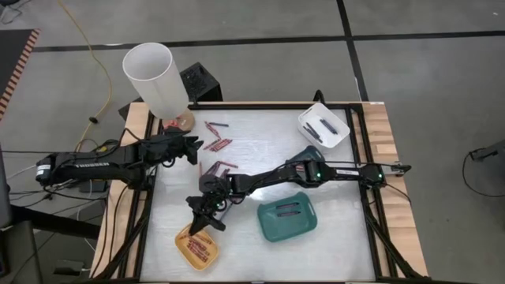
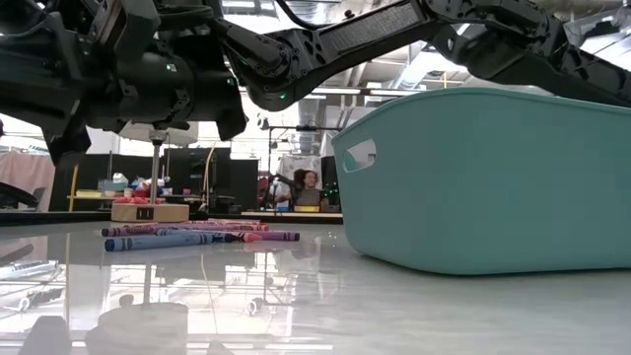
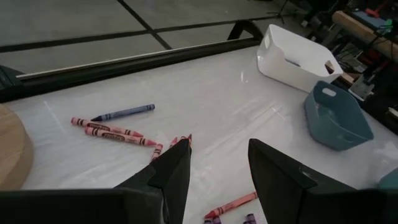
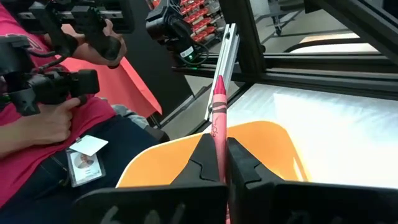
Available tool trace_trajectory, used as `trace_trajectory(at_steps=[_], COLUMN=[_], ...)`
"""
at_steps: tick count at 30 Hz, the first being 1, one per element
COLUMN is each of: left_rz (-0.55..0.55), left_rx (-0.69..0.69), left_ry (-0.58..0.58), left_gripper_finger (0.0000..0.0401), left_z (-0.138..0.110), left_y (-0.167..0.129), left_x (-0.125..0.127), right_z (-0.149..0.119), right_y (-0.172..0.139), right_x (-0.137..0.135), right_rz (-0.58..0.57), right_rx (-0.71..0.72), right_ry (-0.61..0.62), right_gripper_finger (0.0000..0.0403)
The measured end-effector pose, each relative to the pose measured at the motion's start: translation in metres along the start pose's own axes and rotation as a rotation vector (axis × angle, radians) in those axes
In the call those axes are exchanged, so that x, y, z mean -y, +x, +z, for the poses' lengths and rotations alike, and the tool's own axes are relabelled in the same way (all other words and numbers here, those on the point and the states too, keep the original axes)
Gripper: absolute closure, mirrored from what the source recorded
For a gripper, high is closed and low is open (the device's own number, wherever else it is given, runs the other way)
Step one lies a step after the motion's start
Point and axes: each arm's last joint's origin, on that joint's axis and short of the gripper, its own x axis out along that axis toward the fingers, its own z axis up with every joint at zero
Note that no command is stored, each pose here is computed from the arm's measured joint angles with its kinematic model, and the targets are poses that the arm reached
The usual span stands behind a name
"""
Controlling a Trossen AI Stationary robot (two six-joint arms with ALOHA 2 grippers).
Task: Sort crayons
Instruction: Put the red crayon into the yellow bin
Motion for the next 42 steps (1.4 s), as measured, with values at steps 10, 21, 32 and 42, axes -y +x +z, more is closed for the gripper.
trace_trajectory(at_steps=[10, 21, 32, 42], left_rz=[0.001, 0.000, 0.068, 0.096], left_rx=[0.005, 0.009, 0.097, 0.102], left_ry=[0.002, 0.044, 0.089, 0.043], left_gripper_finger=[0.0250, 0.0250, 0.0250, 0.0250], left_z=[0.000, 0.005, 0.022, 0.027], left_y=[0.000, -0.002, -0.006, -0.003], left_x=[0.000, 0.002, 0.006, -0.002], right_z=[-0.002, 0.003, 0.015, 0.016], right_y=[0.000, -0.002, -0.021, -0.025], right_x=[0.001, 0.002, 0.001, 0.002], right_rz=[-0.005, -0.080, -0.041, -0.038], right_rx=[-0.014, -0.027, -0.113, -0.124], right_ry=[0.017, -0.029, -0.016, -0.048], right_gripper_finger=[0.0400, 0.0400, 0.0400, 0.0400])
